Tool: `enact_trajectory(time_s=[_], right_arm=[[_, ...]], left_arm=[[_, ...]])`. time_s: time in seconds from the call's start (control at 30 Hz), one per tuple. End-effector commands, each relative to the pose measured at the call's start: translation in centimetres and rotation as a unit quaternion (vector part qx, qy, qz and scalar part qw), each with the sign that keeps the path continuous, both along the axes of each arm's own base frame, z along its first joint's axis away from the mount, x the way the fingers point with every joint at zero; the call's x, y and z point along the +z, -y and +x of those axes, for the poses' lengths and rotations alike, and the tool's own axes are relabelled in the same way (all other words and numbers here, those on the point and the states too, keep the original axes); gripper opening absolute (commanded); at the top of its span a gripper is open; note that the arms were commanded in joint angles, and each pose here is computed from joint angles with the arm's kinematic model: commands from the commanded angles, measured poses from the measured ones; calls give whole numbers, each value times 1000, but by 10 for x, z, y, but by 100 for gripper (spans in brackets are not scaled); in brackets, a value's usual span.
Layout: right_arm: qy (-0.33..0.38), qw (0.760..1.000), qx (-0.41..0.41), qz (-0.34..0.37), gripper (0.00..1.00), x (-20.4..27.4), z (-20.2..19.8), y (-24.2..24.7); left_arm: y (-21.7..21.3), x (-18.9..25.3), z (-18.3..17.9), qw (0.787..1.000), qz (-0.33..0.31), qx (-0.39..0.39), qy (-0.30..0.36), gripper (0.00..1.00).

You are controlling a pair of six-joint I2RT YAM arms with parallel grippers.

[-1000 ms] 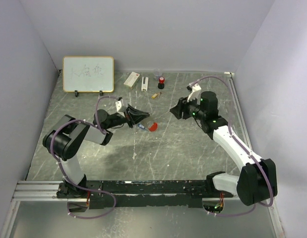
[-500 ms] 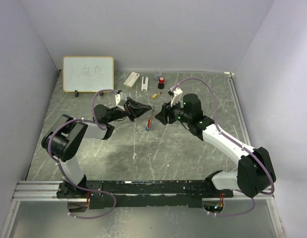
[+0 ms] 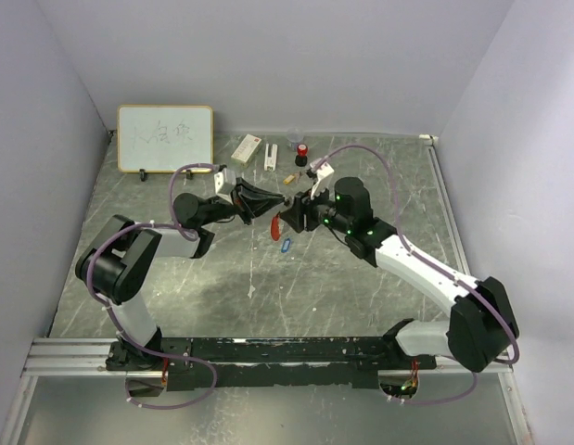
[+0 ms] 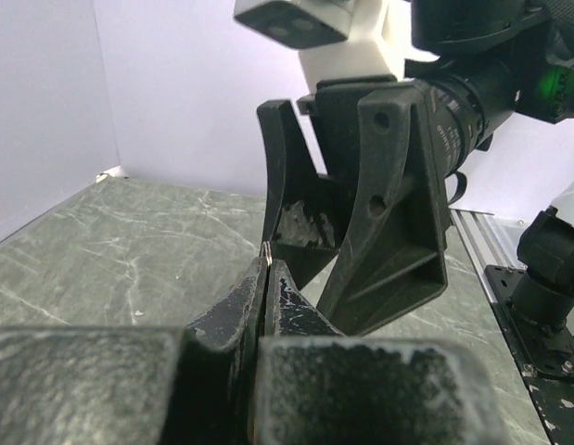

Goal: Put the keys on the keyring

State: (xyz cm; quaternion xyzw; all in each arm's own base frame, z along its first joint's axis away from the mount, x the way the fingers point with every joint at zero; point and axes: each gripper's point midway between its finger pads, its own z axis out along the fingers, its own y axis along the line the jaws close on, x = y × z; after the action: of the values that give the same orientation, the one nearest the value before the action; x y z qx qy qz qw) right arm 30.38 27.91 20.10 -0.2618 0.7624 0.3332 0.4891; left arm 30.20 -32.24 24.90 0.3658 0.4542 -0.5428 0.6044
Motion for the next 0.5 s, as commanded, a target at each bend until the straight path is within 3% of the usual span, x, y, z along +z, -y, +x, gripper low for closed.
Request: enact_trajectory(time_s=[0.0,0.47], right_arm=[[60,997,-38,4,48,37,5,16],[123,991,-32,-28,35,59,6,26]], left_arm=[[-12,65,-23,987,-76,-10,138,7],[-10,57,-17,996,-54,-21,75,7]])
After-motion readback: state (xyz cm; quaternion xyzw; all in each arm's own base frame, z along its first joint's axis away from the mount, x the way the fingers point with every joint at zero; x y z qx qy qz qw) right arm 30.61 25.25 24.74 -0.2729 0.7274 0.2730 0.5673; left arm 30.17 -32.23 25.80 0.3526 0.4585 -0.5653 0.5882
